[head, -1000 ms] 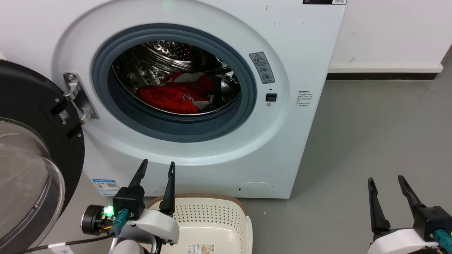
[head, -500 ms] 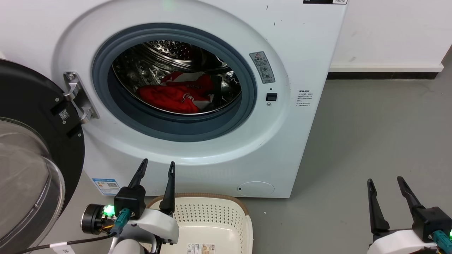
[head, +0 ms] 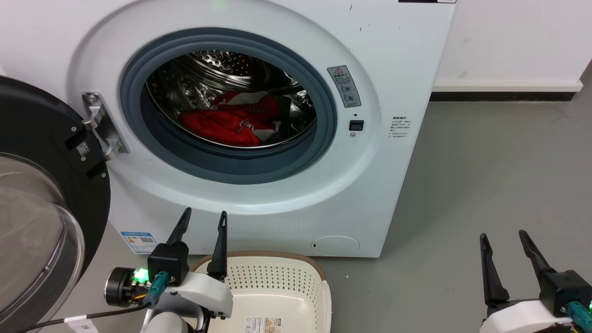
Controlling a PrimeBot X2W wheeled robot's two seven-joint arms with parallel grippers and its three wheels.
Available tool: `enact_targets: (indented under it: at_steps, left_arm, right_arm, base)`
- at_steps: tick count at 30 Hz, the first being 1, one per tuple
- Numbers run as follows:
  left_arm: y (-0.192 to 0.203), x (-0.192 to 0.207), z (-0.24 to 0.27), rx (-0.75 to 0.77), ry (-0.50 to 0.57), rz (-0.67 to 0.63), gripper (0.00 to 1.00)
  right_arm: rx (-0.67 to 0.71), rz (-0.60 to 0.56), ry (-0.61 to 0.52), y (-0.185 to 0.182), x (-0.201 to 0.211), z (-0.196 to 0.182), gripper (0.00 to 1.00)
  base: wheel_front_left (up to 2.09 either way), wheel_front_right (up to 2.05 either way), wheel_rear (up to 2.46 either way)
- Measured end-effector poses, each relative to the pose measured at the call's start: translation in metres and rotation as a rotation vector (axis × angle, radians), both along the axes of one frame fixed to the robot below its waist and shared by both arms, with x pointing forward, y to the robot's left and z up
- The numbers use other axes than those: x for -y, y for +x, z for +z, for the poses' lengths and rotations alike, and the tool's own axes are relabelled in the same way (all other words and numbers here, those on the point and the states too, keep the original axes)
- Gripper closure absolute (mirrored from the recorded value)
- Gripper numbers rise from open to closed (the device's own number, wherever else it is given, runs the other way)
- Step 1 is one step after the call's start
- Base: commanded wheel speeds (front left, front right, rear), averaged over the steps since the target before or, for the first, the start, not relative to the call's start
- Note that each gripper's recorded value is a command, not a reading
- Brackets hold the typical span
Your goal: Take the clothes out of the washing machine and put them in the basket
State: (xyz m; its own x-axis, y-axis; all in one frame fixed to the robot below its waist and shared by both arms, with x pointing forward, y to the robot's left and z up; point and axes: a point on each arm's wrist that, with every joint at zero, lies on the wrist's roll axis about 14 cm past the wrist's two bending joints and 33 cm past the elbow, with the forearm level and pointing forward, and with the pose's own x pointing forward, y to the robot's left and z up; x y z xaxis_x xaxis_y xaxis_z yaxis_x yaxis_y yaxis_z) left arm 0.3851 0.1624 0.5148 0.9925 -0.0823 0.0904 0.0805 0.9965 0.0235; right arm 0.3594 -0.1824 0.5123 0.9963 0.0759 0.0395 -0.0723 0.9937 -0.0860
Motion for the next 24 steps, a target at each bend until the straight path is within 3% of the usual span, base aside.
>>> enact_targets:
  at_steps: [10,24]
  left_arm:
    - [0.033,-0.009,-0.005,-0.020,-0.006,0.033,0.00]
    - [0.139,-0.012,-0.038,-0.091,0.039,0.017,0.00]
  right_arm:
    - [-0.015,0.018,0.005,0.016,-0.007,-0.003,0.00]
    - [-0.088,0.045,0.004,0.062,-0.016,-0.035,0.00]
  base:
    - [0.00,0.00,0.00]
    - [0.00,0.00,0.00]
